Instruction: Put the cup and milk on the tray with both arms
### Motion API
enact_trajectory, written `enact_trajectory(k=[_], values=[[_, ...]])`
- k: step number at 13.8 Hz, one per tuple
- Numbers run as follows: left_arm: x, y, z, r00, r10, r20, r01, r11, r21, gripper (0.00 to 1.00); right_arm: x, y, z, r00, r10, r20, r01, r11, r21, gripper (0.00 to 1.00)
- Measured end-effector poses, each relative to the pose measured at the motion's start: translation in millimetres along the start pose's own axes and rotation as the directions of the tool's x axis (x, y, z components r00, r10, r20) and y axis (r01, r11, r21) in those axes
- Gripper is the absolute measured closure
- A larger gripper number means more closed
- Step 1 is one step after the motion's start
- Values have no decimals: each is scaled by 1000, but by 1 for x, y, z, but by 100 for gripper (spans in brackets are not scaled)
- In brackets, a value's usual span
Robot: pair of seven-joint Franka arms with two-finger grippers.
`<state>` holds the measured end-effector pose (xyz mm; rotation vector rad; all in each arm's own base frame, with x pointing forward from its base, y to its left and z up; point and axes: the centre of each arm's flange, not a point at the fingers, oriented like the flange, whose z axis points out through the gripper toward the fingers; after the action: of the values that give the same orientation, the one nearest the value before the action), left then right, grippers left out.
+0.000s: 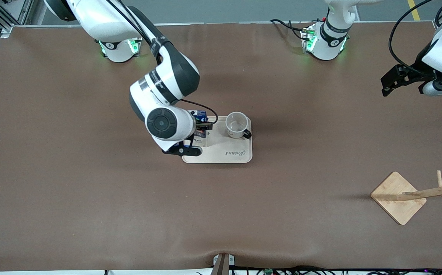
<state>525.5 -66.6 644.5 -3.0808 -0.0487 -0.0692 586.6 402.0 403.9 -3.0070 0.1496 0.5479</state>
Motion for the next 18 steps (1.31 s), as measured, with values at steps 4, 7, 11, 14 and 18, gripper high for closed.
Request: enact_trajectory(k=[4, 7, 11, 14, 18], values=[[0, 0, 0, 1000, 0, 3, 0, 1000, 0, 0, -3, 81, -118, 993, 88, -76, -82, 993, 80, 0], [-2, 0, 1, 1000, 0, 21, 0, 1000, 3, 0, 2, 183, -186, 968, 218, -123, -205, 973, 108, 0], [-3, 1, -2, 1000, 3, 20, -4, 1000, 3, 0, -51, 247, -247, 939, 219, -265, -229, 974, -6, 0], [-3, 2, -3, 1000, 5, 19, -5, 1000, 3, 0, -85, 298, -253, 955, 94, -282, -115, 992, -59, 0], [-4, 3, -3, 1000, 5, 20, -6, 1000, 3, 0, -109, 368, -255, 960, -98, -264, 72, 992, -106, 0]])
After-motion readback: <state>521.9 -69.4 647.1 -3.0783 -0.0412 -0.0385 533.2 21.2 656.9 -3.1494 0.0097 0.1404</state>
